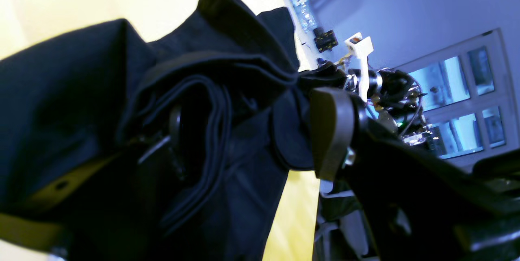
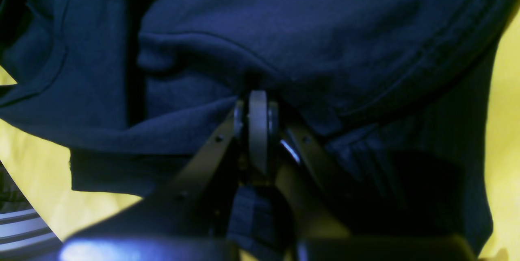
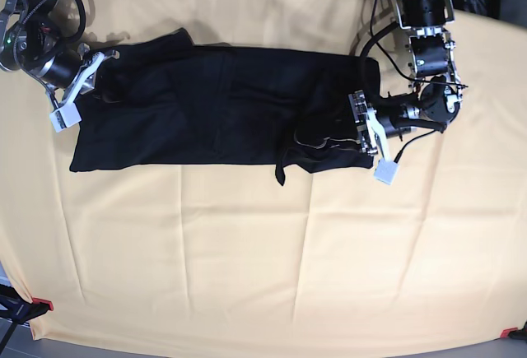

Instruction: Fold the T-shirt properly

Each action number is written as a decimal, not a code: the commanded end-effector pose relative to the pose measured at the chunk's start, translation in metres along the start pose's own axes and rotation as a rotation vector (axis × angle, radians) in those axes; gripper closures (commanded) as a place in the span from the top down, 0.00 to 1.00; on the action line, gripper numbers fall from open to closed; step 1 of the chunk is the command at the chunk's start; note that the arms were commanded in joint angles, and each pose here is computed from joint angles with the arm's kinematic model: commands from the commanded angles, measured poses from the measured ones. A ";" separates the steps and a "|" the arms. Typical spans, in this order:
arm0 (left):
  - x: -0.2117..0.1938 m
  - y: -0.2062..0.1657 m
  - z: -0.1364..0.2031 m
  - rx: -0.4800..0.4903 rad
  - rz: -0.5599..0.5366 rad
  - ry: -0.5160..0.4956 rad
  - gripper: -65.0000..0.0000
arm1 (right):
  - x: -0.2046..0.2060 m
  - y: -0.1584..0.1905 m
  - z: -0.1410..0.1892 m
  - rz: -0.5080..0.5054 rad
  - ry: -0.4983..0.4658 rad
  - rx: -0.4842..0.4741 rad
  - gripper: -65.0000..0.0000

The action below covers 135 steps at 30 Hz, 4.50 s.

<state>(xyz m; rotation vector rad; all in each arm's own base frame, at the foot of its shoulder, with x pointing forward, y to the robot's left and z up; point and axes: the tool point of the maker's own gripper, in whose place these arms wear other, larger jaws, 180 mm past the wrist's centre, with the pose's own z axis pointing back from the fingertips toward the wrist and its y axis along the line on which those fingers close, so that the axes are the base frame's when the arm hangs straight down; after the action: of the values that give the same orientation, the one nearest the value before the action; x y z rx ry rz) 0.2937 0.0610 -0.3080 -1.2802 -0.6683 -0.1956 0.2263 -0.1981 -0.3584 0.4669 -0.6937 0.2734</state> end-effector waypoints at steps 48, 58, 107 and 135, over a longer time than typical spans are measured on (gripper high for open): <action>0.006 0.055 0.041 0.332 -0.108 0.069 0.00 | 0.016 0.000 0.005 0.020 -0.057 0.005 0.00; -0.005 0.023 0.020 0.149 -0.074 0.109 0.00 | 0.016 0.000 0.005 0.020 -0.057 0.005 0.00; -0.043 -0.032 -0.055 -0.111 -0.201 0.368 0.00 | 0.017 0.000 0.005 0.020 -0.064 0.005 0.00; 0.007 -0.006 0.024 0.177 -0.487 0.432 0.00 | 0.018 0.001 0.005 0.019 -0.068 0.008 0.03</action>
<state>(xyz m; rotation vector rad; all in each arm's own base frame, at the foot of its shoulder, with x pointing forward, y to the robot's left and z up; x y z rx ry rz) 0.2795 0.0887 -0.3143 -0.8127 -0.5306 -0.7598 0.2287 -0.1968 -0.3557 0.4763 -0.7125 0.2679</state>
